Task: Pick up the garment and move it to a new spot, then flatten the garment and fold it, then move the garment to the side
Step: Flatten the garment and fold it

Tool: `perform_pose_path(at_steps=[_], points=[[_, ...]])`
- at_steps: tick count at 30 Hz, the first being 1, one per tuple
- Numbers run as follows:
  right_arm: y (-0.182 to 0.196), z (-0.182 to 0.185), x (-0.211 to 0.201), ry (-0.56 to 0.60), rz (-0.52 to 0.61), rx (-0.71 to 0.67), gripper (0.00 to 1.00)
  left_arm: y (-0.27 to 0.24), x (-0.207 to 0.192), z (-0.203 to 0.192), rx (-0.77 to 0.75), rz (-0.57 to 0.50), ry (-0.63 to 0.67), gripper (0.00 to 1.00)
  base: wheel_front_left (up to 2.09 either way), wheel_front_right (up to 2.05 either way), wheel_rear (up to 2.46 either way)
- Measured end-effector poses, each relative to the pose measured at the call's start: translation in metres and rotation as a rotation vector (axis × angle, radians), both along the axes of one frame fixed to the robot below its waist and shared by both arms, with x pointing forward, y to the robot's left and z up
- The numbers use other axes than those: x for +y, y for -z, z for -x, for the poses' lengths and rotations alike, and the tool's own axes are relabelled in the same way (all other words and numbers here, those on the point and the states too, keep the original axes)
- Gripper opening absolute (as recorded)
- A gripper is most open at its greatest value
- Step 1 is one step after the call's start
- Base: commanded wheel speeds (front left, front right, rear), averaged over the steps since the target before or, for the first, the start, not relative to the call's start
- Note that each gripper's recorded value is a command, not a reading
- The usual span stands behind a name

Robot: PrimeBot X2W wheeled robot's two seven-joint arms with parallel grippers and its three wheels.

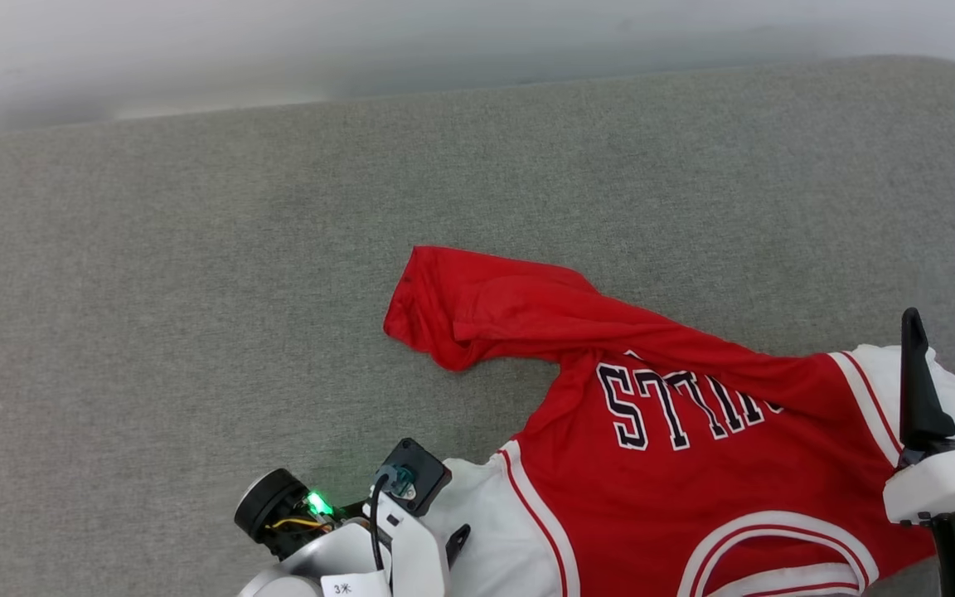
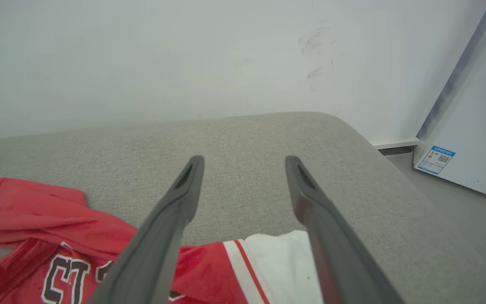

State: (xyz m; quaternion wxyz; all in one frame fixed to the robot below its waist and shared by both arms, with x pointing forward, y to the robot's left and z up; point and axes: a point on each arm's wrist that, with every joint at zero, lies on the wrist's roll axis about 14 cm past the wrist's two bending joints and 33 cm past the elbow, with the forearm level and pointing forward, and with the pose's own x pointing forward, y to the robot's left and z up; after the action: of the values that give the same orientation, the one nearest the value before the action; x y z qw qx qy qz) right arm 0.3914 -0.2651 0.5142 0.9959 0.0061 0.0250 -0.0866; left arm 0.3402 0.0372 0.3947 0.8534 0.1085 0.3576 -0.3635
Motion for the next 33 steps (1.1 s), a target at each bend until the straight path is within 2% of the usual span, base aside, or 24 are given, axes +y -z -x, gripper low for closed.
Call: perform_pose_path(at_steps=[7, 8, 15, 23, 28, 33], points=[[0.012, -0.001, -0.003, 0.011, -0.002, 0.028, 1.0, 0.025, 0.001, 0.0, 0.074, -0.038, 0.019, 1.0, 0.0, 0.0, 0.0], [0.016, -0.001, -0.001, 0.005, -0.01, 0.042, 1.0, 0.027, 0.002, -0.001, 0.075, -0.039, 0.017, 0.0, 0.0, 0.0, 0.0], [0.021, -0.003, 0.01, -0.025, -0.02, 0.06, 1.0, 0.016, 0.022, -0.035, -0.05, -0.005, -0.126, 0.0, 0.0, 0.0, 0.0], [0.018, -0.004, 0.029, -0.08, -0.038, 0.065, 1.0, -0.023, 0.074, -0.083, -0.248, 0.004, -0.329, 0.0, 0.0, 0.0, 0.0], [0.017, -0.003, 0.036, -0.102, -0.044, 0.068, 1.0, -0.02, 0.102, -0.08, -0.228, -0.025, -0.38, 0.0, 0.0, 0.0, 0.0], [0.017, -0.002, 0.039, -0.111, -0.047, 0.071, 1.0, -0.014, 0.11, -0.067, -0.194, 0.017, -0.402, 0.0, 0.0, 0.0, 0.0]])
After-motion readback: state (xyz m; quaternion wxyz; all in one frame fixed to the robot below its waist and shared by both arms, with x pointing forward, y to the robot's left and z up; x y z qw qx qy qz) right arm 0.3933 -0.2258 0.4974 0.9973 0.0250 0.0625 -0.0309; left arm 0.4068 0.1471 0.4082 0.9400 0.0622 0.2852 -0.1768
